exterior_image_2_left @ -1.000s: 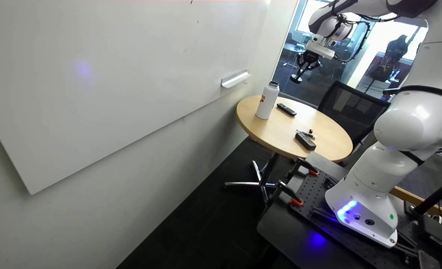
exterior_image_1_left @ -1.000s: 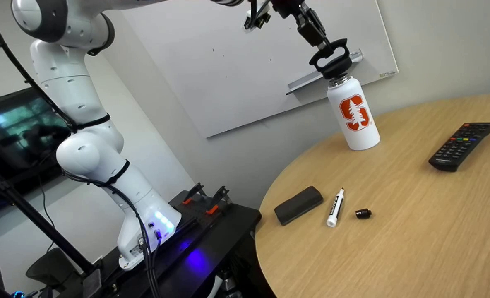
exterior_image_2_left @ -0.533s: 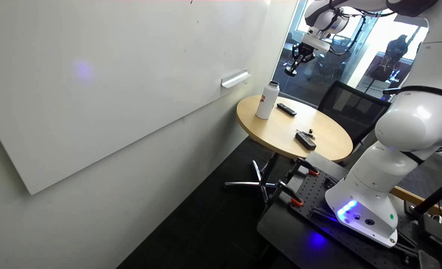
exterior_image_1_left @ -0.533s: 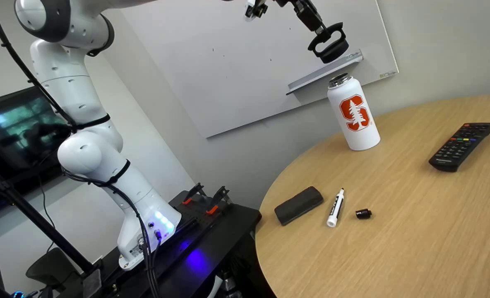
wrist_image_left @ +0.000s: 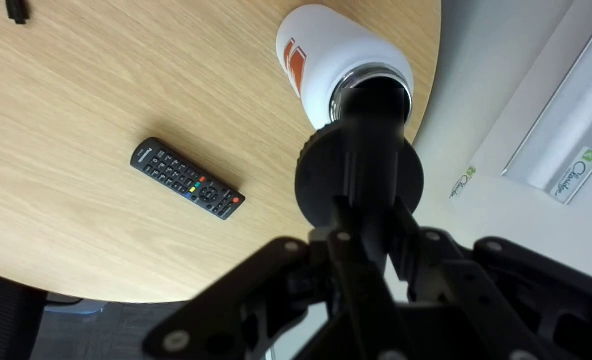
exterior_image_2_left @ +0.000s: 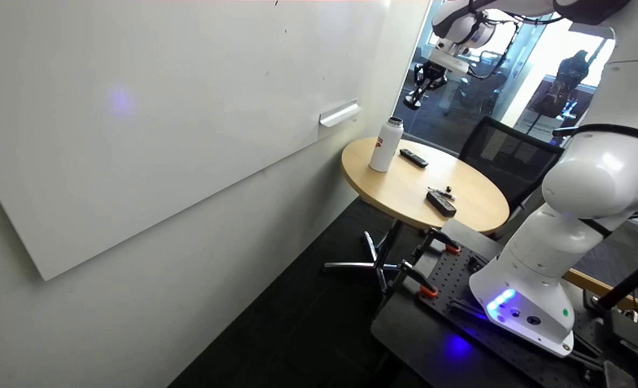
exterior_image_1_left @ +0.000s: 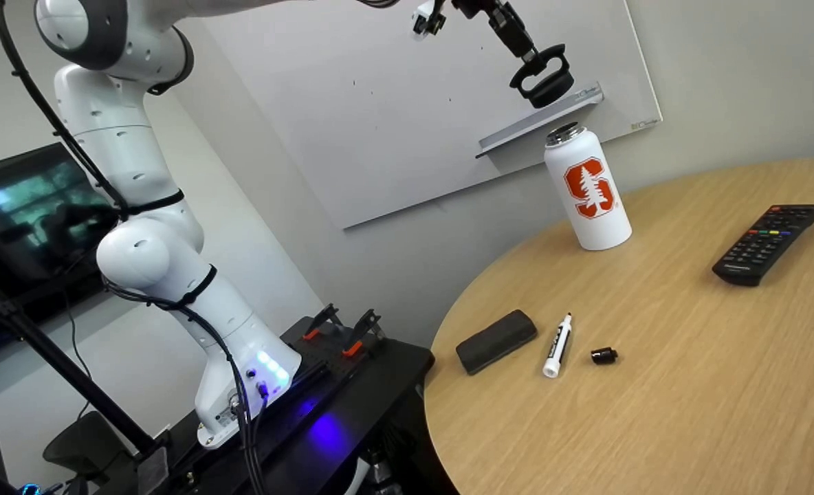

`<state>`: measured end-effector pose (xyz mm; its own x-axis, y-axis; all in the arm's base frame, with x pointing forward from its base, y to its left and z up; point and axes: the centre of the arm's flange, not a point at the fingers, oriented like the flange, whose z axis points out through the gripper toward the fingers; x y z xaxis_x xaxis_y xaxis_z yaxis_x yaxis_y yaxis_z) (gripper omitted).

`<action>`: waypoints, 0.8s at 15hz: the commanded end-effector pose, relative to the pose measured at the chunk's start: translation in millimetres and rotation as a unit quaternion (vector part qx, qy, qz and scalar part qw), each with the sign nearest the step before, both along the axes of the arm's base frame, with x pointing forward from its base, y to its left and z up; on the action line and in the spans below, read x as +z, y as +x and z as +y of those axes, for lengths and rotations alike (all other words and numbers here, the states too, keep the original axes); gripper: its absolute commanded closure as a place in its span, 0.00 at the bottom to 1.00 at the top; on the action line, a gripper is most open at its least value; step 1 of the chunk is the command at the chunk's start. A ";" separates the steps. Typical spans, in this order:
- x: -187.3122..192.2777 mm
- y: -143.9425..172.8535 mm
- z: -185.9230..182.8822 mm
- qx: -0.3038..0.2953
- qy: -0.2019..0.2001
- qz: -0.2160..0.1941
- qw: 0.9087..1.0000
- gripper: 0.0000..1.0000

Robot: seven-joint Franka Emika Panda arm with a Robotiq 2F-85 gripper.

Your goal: Put the lid on the white flask

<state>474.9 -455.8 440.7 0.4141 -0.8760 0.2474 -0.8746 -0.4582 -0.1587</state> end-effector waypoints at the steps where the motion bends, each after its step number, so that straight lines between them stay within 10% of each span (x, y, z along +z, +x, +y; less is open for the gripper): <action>1: -7.4 12.4 0.4 0.014 0.000 0.008 1.000 0.95; 12: -37.0 32.1 -6.7 0.017 0.009 0.021 1.000 0.95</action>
